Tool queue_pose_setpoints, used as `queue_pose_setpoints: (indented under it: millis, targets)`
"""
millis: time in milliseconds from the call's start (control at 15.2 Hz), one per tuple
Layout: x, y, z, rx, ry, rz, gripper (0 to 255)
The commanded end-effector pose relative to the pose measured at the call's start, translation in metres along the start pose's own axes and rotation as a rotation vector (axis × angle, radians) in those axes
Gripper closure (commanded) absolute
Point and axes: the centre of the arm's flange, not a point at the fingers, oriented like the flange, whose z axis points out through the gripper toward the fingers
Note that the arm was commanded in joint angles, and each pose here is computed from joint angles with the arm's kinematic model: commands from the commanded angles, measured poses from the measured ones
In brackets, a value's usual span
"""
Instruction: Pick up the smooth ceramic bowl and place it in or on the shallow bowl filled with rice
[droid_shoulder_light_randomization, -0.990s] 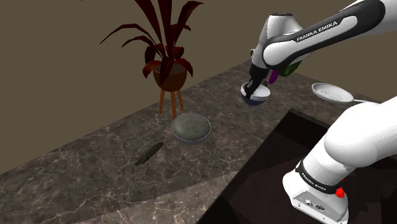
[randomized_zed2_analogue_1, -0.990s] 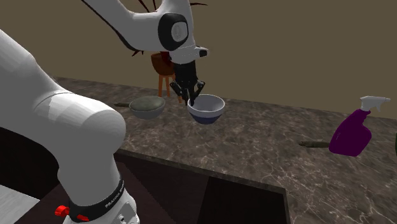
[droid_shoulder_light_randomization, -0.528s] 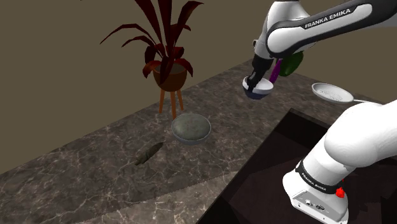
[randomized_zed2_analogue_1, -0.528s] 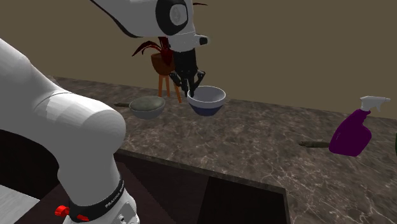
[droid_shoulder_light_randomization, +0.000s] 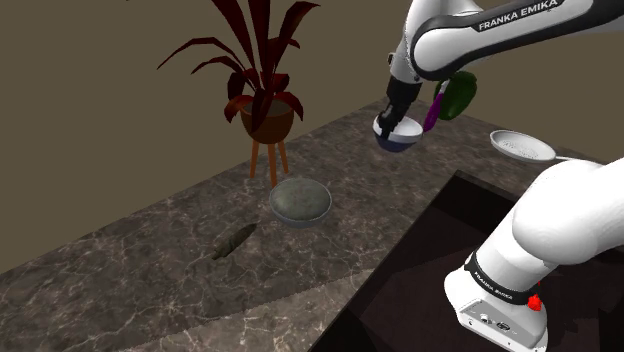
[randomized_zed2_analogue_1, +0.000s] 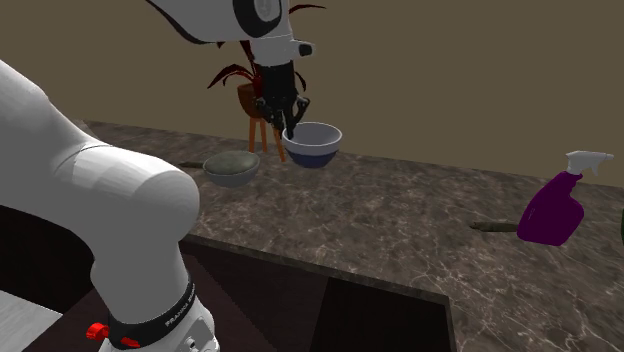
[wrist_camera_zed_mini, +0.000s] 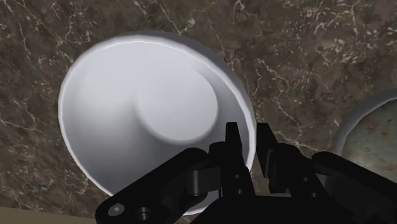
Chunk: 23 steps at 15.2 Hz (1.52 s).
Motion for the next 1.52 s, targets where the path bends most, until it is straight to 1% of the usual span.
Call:
queue_pose_setpoints:
  millis: [0,1386,1452]
  targets:
    - [0.006,-0.027,-0.005,0.0,0.0,0.001,255]
    - [0.099,-0.286,-0.039,0.0,0.0,0.001,255]
    - [0.105,-0.304,-0.041,0.0,0.0,0.001,255]
